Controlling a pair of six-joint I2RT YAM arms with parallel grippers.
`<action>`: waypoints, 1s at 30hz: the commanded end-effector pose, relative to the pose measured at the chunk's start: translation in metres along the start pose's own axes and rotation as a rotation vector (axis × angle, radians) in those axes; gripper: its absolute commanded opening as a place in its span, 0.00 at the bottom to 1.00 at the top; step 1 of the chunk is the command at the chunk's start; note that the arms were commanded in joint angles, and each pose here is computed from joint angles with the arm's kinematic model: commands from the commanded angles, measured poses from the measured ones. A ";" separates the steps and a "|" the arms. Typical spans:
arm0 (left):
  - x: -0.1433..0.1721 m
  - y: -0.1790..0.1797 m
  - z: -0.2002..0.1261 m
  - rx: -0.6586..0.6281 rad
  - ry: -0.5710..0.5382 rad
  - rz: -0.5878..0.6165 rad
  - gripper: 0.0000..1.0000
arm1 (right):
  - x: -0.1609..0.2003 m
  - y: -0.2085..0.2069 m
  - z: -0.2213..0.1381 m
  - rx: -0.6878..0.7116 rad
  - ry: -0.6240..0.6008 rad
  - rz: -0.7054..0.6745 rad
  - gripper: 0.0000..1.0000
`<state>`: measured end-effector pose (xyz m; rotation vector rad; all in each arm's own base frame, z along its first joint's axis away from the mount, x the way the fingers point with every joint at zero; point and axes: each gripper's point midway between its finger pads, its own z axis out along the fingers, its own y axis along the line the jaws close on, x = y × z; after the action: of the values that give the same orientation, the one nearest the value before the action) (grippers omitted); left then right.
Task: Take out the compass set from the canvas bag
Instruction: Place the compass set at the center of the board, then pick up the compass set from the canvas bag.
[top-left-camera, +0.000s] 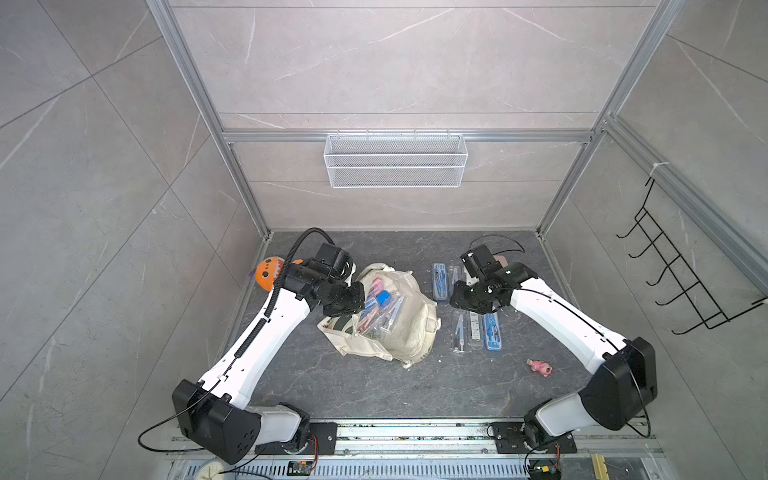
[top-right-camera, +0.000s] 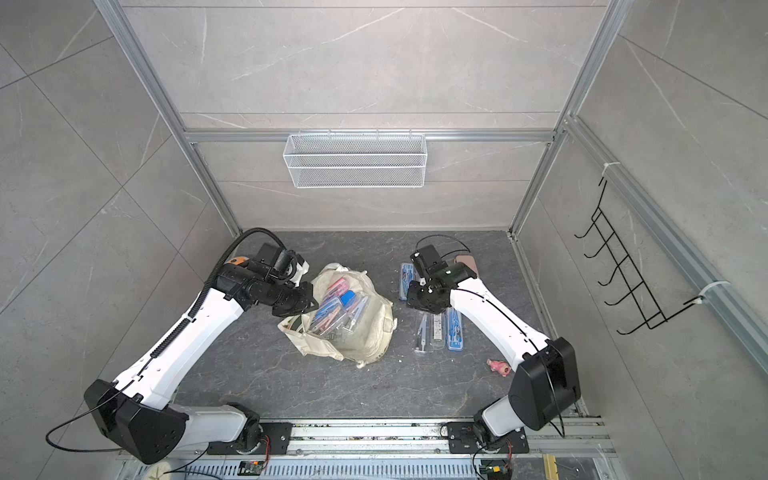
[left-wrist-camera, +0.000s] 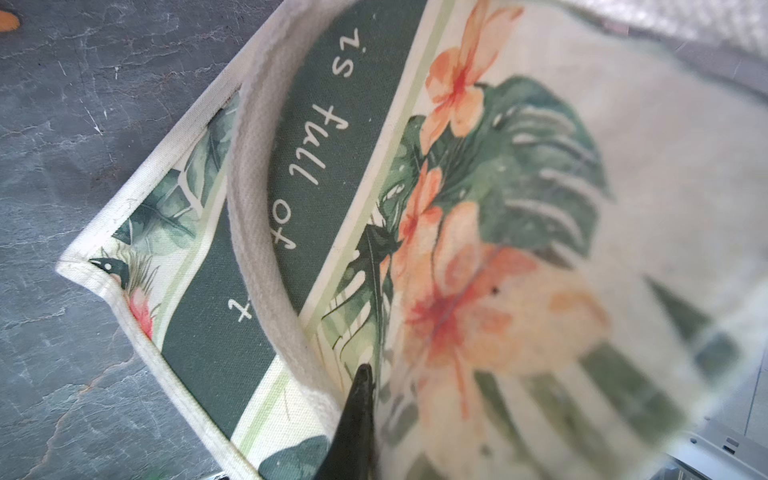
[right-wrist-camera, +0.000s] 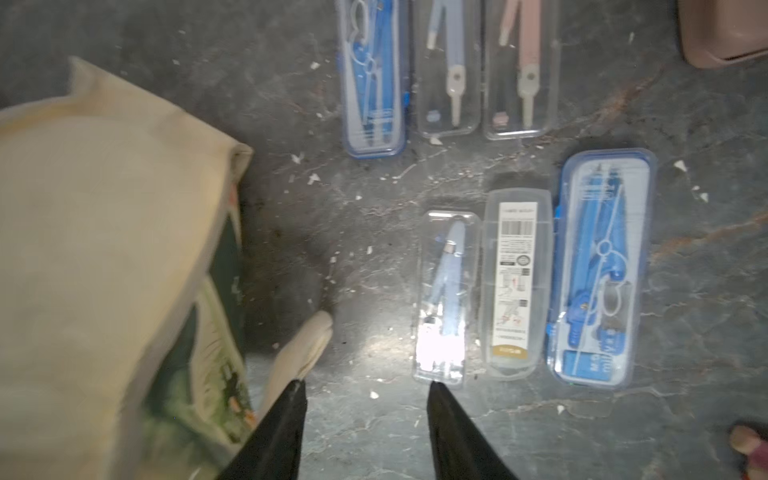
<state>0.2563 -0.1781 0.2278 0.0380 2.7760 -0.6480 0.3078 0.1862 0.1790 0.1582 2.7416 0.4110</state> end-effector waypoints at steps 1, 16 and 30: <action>-0.010 -0.012 -0.012 0.050 -0.042 0.030 0.00 | 0.000 0.048 -0.031 -0.124 -0.066 -0.012 0.50; -0.012 -0.015 -0.012 0.063 -0.045 0.034 0.00 | 0.081 0.167 -0.022 -0.249 -0.053 -0.299 0.44; -0.005 -0.016 -0.013 0.075 -0.030 0.040 0.00 | 0.097 0.154 0.094 0.005 0.119 0.020 0.52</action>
<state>0.2551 -0.1814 0.2292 0.0566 2.7738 -0.6752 0.2465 0.3732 0.1122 -0.0546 2.8458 0.4428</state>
